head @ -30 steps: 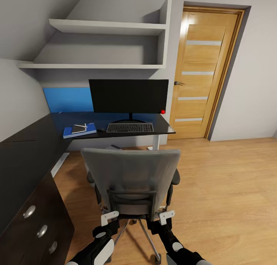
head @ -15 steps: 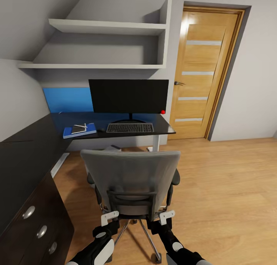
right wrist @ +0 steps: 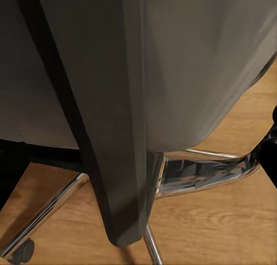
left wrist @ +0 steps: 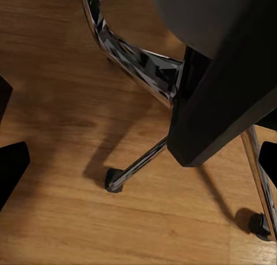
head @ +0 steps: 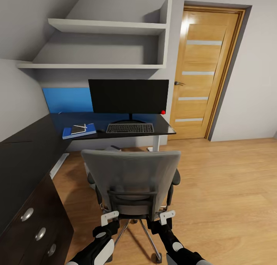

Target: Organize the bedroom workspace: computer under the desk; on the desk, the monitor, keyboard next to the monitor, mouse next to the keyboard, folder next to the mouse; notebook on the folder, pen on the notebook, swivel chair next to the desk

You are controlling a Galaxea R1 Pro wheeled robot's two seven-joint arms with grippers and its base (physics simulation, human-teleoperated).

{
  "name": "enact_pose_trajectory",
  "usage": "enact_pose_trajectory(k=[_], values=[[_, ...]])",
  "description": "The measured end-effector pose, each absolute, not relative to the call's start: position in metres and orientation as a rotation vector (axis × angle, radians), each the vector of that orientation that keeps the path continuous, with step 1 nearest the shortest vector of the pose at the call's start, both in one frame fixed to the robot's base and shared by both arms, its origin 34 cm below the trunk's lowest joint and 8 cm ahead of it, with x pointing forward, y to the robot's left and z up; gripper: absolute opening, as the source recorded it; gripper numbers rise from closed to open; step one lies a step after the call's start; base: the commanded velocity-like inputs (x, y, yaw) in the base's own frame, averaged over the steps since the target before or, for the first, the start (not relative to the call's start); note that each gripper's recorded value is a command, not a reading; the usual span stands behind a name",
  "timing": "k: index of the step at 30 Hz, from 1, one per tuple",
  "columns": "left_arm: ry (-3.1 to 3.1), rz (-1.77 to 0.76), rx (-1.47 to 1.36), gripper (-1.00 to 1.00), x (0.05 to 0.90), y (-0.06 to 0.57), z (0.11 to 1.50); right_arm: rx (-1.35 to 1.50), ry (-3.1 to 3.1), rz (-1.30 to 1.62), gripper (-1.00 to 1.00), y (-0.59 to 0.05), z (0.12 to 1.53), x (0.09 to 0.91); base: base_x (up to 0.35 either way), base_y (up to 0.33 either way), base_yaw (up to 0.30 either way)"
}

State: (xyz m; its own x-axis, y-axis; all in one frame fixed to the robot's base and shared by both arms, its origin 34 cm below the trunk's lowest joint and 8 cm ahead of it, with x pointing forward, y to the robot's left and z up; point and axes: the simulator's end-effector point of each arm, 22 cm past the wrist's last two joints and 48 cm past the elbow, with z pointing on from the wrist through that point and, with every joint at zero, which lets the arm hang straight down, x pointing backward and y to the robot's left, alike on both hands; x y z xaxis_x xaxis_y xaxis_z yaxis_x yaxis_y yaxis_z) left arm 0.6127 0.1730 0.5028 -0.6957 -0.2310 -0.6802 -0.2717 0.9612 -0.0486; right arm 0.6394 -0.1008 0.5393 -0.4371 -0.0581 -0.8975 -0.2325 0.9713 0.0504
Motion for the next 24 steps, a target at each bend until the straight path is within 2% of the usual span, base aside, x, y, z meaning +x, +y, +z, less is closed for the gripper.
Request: enact_pose_trajectory(k=[7,24], values=[[2.349,0.023,-0.332,1.00,0.624,0.146,0.518,-0.233,2.020,0.204,1.00,-0.091,0.544,0.646,0.000,0.000,0.000],[2.278,-0.006,-0.354,1.00,0.636,0.148,0.534,-0.250,2.035,0.174,1.00,-0.109,0.534,0.641,0.000,0.000,0.000]])
